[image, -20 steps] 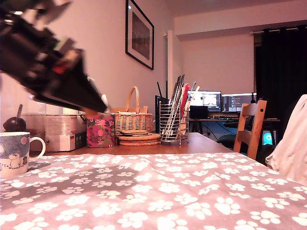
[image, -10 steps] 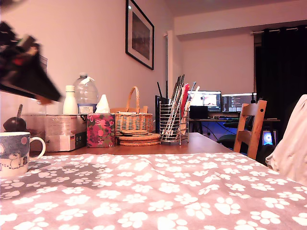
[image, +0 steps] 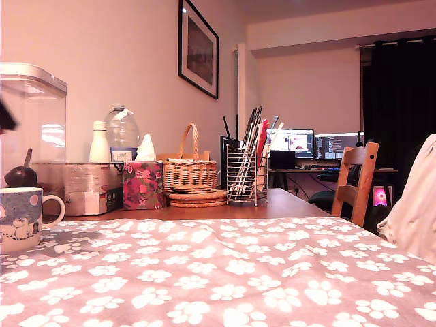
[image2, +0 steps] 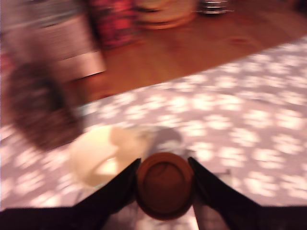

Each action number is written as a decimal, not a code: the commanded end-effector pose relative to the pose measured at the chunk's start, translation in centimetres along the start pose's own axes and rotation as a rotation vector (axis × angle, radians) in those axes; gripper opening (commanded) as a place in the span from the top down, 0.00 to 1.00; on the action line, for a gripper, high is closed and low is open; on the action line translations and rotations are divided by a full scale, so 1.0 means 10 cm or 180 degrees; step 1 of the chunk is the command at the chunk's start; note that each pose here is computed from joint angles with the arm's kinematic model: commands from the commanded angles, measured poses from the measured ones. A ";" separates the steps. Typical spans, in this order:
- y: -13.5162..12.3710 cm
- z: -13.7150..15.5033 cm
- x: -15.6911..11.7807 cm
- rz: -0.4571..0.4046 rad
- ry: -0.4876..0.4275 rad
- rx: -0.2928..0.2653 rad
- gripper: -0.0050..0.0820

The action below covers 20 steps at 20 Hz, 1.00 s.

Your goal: Pick up the coffee capsules on the table and drop them inside the coffee cup

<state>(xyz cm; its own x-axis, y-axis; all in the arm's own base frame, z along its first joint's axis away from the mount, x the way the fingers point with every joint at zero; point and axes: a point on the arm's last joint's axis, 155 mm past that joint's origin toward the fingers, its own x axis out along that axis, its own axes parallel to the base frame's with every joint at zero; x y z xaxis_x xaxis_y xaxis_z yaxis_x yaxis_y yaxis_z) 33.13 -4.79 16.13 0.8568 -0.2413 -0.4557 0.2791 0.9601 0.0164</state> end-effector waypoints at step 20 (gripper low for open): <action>0.31 0.23 0.08 0.0282 -0.0323 -0.0229 0.68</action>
<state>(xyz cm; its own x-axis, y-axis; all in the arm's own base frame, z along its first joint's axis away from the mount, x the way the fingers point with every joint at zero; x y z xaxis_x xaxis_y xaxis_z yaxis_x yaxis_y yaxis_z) 35.36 -2.40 18.29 0.9201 -0.1664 -0.3546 0.1819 0.9833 0.0105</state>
